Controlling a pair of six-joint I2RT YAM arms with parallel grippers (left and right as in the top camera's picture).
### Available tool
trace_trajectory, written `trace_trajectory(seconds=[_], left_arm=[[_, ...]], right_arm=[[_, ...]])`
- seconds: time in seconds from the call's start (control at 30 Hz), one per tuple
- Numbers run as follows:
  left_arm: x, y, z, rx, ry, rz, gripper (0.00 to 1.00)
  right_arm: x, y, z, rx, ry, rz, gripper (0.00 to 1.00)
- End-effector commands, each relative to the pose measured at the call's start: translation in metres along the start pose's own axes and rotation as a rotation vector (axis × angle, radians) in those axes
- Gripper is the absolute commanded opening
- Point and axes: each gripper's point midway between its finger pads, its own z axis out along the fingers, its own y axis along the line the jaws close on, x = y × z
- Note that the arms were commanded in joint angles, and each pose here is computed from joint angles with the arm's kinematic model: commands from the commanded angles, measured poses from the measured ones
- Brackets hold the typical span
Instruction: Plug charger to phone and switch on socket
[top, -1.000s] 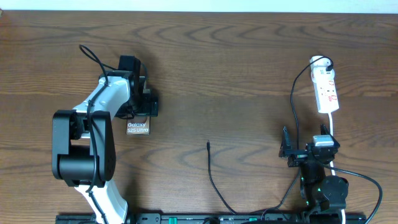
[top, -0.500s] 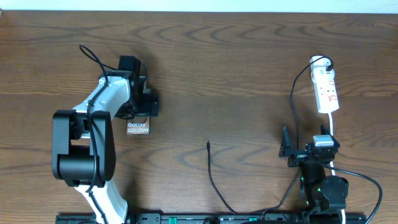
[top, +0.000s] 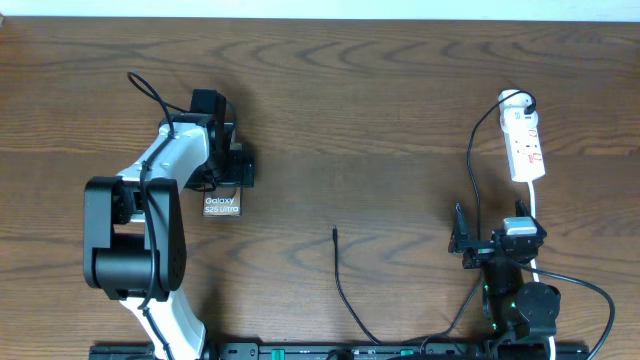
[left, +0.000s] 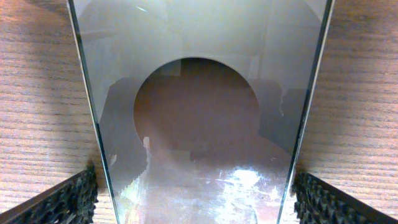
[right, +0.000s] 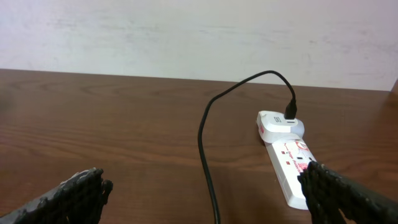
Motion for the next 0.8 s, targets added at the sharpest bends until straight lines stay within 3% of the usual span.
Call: trace_trajectory(seconds=[0.0, 0.77], left_arm=[[0.0175, 0.0066, 0.0185, -0.034, 0.074, -0.016, 0.97], [0.0176, 0.0066, 0.0185, -0.034, 0.075, -0.016, 0.82]], right_arm=[[0.0005, 0.0014, -0.0002, -0.003, 0.0, -0.013, 0.99], [0.0005, 0.0014, -0.0002, -0.003, 0.0, -0.013, 0.99]])
